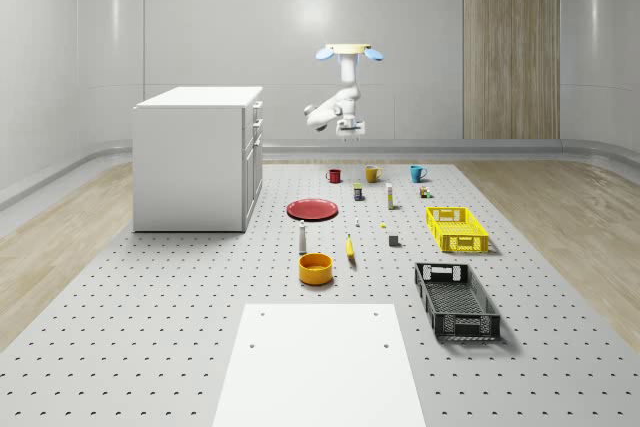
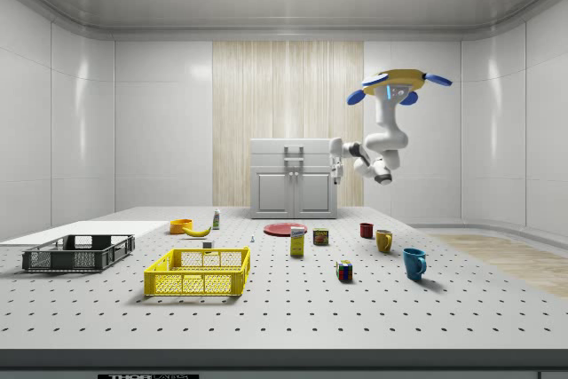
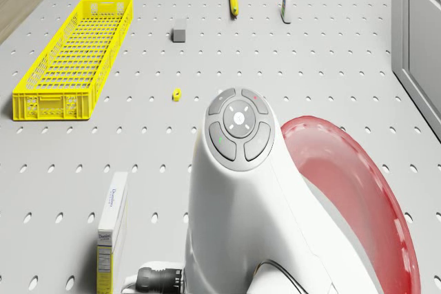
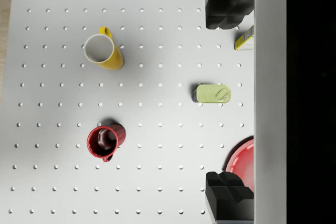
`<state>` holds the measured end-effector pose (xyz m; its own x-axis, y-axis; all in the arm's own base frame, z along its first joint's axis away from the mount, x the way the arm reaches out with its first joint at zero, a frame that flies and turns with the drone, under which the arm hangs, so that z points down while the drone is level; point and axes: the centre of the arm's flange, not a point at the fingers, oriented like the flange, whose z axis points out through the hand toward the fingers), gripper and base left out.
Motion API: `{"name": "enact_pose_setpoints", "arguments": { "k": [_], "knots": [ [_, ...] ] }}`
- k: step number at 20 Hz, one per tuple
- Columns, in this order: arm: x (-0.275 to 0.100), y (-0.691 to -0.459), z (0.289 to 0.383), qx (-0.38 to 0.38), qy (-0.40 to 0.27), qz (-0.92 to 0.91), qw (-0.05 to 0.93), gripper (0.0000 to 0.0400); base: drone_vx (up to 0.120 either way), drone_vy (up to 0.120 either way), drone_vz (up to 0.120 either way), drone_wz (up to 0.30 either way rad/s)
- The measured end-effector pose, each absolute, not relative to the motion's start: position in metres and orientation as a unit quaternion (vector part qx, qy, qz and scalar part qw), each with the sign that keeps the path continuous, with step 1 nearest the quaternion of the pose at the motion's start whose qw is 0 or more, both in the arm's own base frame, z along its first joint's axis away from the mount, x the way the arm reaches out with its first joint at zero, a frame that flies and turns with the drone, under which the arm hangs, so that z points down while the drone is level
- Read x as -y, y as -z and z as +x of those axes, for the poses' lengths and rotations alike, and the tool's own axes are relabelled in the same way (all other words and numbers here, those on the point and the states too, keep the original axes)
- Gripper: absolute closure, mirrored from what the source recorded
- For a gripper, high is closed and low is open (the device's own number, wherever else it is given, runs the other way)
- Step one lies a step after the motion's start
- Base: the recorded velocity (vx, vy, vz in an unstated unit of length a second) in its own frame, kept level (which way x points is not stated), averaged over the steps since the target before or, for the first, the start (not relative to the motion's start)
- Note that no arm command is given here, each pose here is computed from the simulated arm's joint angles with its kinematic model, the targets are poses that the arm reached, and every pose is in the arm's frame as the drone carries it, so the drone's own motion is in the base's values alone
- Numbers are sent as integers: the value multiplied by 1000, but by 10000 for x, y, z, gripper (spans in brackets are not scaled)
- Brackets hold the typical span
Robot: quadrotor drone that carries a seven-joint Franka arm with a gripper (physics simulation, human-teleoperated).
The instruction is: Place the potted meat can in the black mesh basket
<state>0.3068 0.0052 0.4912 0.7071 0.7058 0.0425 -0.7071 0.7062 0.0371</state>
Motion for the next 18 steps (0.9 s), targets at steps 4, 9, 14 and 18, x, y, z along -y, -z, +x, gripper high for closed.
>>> {"name": "enact_pose_setpoints", "arguments": {
  "k": [4, 9, 14, 18],
  "knots": [
    [-24, -4909, 3068, 7, -382, 12, 924, 0, 120, 0, -120, 0],
    [-8, -4908, 3068, 3, -382, 5, 924, 0, 104, 64, -8, 0],
    [-2, -4908, 3068, 2, -382, 2, 924, 0, 0, 0, -120, 0],
    [0, -4908, 3068, 1, -382, 1, 924, 0, 0, 0, -120, 0]
  ]
}}
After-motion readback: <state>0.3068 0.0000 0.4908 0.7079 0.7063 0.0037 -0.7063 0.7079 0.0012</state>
